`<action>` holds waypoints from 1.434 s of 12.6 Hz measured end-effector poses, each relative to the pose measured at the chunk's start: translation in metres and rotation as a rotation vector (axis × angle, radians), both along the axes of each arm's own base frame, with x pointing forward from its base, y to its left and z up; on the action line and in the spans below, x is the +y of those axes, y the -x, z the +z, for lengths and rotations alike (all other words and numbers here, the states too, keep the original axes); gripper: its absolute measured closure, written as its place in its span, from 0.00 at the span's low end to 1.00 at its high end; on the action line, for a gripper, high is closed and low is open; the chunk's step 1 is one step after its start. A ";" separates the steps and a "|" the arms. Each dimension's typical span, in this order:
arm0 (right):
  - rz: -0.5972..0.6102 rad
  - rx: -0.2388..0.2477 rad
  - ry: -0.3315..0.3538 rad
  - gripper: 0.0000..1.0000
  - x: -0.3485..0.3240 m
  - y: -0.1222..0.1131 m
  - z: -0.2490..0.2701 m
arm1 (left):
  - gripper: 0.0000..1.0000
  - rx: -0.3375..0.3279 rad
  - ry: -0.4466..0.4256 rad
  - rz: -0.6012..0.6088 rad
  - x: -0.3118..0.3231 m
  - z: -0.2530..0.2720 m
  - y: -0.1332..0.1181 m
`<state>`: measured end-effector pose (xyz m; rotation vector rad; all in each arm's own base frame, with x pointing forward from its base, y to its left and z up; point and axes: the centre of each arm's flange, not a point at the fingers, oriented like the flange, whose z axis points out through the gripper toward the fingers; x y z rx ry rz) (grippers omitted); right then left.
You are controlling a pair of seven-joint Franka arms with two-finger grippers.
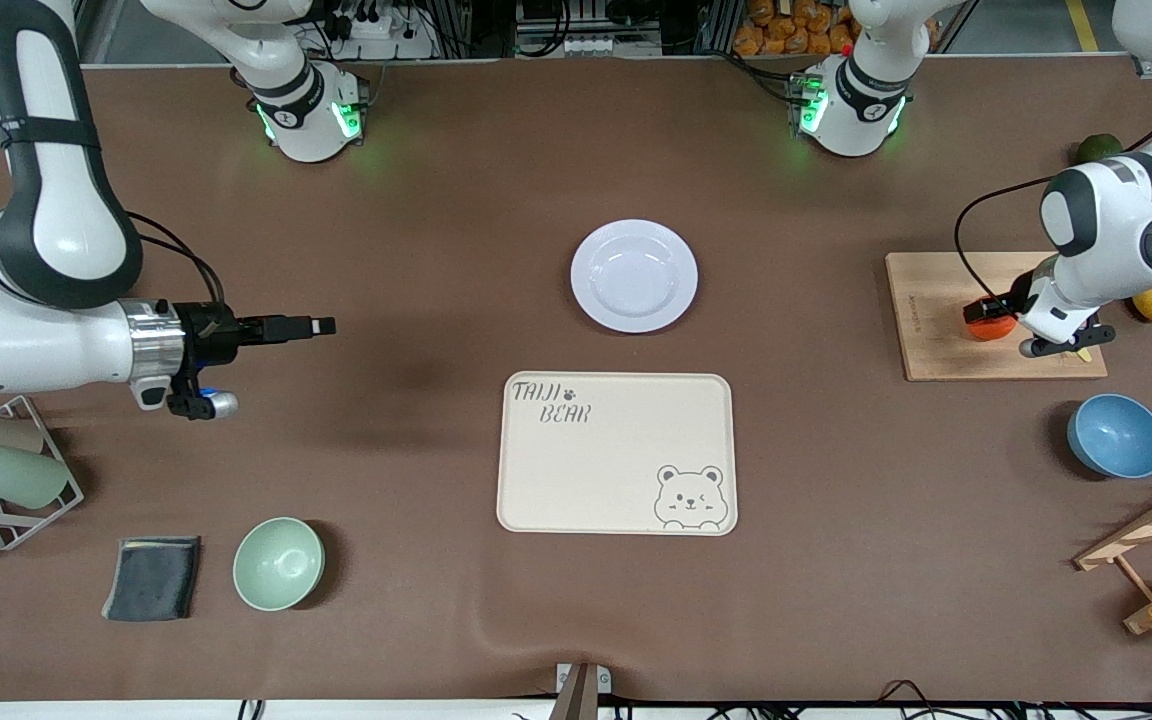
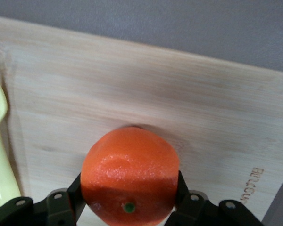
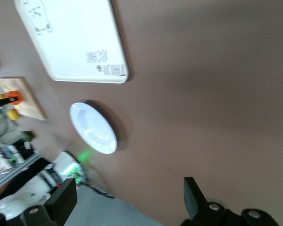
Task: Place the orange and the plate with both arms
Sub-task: 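Close the left gripper on the orange and lift it, then carry the orange with the left gripper onto the white plate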
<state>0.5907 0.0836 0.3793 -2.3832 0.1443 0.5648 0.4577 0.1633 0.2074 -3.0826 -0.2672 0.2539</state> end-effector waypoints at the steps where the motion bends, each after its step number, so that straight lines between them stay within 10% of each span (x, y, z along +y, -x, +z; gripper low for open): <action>1: -0.022 0.017 -0.017 0.00 0.002 0.002 -0.012 | 0.27 -0.012 -0.002 -0.019 0.001 0.005 -0.007; 9: -0.121 0.063 -0.101 0.00 0.032 0.021 -0.066 | 0.27 0.039 0.025 -0.088 -0.198 0.145 -0.100; 18: -0.135 -0.029 -0.190 0.00 0.074 0.057 -0.120 | 0.27 0.056 -0.011 -0.128 -0.457 0.159 -0.004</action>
